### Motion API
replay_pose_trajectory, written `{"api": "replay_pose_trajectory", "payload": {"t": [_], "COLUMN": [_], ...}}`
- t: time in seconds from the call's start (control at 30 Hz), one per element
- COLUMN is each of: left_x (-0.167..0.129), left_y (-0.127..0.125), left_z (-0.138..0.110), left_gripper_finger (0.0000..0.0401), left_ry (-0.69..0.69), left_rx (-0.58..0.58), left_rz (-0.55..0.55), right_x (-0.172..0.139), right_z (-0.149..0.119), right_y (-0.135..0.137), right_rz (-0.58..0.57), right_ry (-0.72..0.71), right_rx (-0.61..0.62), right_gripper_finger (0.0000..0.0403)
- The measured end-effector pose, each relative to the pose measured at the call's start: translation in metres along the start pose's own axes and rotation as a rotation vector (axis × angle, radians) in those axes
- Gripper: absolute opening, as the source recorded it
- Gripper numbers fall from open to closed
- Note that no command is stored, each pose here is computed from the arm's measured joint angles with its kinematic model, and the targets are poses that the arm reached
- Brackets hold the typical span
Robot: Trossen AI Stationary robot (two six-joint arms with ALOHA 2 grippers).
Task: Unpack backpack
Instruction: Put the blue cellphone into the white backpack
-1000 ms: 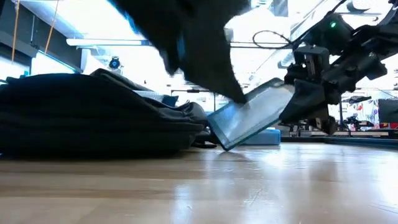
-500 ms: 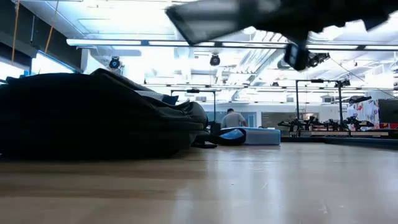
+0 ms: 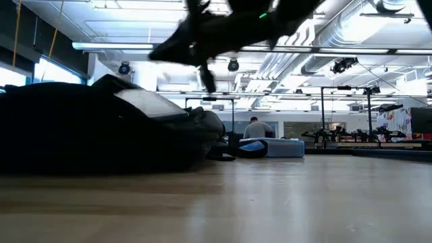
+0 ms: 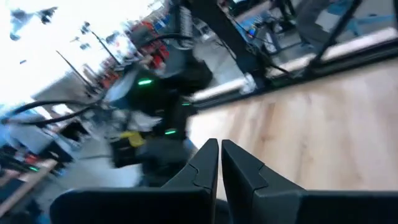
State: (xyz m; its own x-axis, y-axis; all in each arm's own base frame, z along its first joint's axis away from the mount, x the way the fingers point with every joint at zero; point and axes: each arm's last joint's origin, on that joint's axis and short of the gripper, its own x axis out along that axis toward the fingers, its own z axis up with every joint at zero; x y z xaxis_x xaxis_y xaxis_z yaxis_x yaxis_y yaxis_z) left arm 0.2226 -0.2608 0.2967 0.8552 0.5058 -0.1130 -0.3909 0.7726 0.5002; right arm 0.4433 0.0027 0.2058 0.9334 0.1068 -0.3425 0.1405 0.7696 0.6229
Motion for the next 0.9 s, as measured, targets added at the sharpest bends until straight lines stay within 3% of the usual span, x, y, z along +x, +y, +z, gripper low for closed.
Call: {"api": "replay_pose_trajectory", "payload": {"t": [0.13,0.3,0.5,0.63,0.77,0.9], "left_x": [-0.007,-0.019,-0.032,-0.031,-0.026,-0.018], "left_y": [0.001,0.007,0.012,0.01,0.01,0.011], "left_z": [-0.015,-0.048,-0.095,-0.126,-0.152,-0.168], "left_gripper_finger": [0.0,0.0,0.0,0.0,0.0,0.0], "left_ry": [0.092,0.265,0.464,0.541,0.553,0.534], "left_rx": [-0.061,-0.118,-0.163,-0.173,-0.192,-0.197], "left_rz": [-0.118,-0.17,-0.144,-0.118,-0.085,-0.06], "right_x": [0.022,0.015,0.005,-0.002,-0.007,-0.003], "right_z": [0.01,0.019,-0.031,-0.074,-0.085,-0.08], "right_y": [-0.014,0.01,0.049,0.06,0.065,0.057], "right_rz": [-0.075,-0.091,-0.078,-0.178,-0.359,-0.397], "right_ry": [0.036,0.053,0.321,0.521,0.484,0.446], "right_rx": [-0.057,-0.271,-0.435,-0.514,-0.586,-0.595], "right_gripper_finger": [0.0001,0.0001,0.0,0.0,0.0,0.0]}}
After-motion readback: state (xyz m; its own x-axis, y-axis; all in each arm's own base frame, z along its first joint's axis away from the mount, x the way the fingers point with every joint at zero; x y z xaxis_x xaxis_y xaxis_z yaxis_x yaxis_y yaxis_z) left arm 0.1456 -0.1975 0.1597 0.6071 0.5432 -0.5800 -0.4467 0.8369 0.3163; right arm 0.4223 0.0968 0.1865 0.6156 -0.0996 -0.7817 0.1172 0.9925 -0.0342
